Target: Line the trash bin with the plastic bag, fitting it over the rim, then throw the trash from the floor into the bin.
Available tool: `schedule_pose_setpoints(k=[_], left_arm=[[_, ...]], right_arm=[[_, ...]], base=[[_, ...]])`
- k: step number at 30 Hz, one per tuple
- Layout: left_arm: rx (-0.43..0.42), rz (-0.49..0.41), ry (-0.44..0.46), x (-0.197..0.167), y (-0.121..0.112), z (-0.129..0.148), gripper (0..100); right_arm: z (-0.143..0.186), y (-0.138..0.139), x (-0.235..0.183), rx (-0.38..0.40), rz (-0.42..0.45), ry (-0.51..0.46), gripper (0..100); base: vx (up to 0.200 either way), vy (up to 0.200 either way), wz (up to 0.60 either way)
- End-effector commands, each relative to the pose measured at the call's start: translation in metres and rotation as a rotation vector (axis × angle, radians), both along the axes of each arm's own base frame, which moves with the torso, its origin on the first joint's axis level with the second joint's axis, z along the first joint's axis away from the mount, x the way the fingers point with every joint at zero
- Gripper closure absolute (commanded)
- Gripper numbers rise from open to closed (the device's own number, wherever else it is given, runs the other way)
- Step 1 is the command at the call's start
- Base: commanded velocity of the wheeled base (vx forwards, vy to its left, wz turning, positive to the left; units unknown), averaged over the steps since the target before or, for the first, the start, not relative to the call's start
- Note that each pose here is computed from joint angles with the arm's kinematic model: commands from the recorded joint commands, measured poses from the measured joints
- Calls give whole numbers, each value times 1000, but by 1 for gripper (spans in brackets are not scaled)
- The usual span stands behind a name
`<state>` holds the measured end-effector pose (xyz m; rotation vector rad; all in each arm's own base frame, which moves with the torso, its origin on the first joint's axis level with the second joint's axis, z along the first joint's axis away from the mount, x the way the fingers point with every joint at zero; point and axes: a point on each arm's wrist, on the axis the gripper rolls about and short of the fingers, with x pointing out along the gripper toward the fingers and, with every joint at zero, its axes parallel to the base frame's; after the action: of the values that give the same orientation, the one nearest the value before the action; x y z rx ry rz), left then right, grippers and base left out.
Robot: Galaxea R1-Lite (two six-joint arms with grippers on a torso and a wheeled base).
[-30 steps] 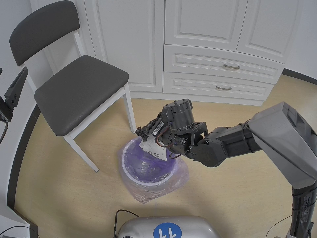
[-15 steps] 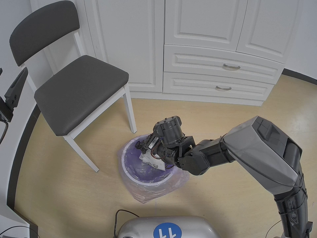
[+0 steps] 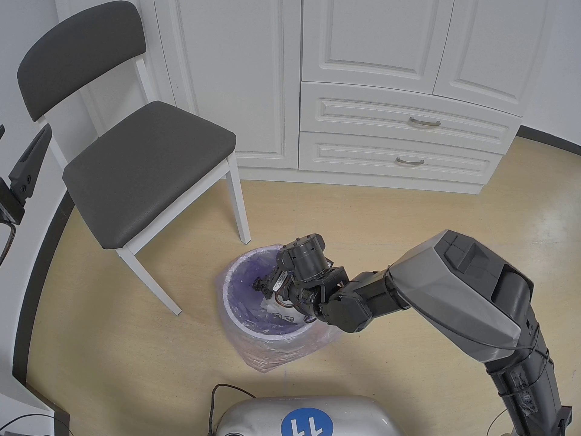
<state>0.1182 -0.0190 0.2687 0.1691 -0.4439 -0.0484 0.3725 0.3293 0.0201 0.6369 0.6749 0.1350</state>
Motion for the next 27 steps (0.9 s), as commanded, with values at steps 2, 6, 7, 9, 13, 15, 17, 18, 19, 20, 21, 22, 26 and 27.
schedule_pose_setpoints(k=[2, 6, 7, 9, 13, 15, 17, 18, 19, 20, 21, 22, 26, 27], left_arm=[[-1, 0, -5, -2, 0, 0, 0], [-3, -1, -8, -2, 0, 1, 0], [-3, -1, -9, -3, 0, 1, 0], [-3, -1, -11, -3, 1, 1, 0], [-3, -1, -11, -3, 1, 1, 0], [-3, -1, -11, -3, 1, 1, 0], [-3, -1, -12, -4, 1, 1, 0], [-3, -1, -12, -4, 1, 1, 0], [-3, -1, -12, -4, 1, 1, 0], [-3, -1, -12, -4, 1, 1, 0], [-3, -1, -12, -4, 1, 1, 0], [-3, -1, -12, -4, 1, 1, 0], [-4, -1, -14, -4, 1, 2, 0], [-4, -1, -15, -4, 1, 2, 0]], right_arm=[[-16, -8, 4, -80, -20, 7, 100], [-12, -18, 5, -150, -16, 19, 100], [-10, -19, 4, -162, -14, 27, 100], [-9, -24, 5, -189, -15, 52, 100], [-2, -29, 3, -224, -12, 80, 100], [0, -33, 3, -247, -7, 91, 100], [2, -35, 2, -267, -3, 103, 100], [3, -37, 3, -271, -7, 108, 100], [3, -38, 3, -274, -7, 110, 100], [3, -38, 3, -274, -7, 110, 100], [4, -43, 5, -290, -10, 124, 100], [3, -46, 7, -301, -12, 127, 100], [1, -54, 12, -322, -14, 132, 100], [0, -57, 14, -330, -18, 140, 100]], base=[[0, 0, 0], [0, 0, 0], [0, 0, 0], [0, 0, 0], [0, 0, 0], [0, 0, 0], [0, 0, 0], [0, 0, 0], [0, 0, 0], [0, 0, 0], [0, 0, 0], [0, 0, 0], [0, 0, 0], [0, 0, 0]])
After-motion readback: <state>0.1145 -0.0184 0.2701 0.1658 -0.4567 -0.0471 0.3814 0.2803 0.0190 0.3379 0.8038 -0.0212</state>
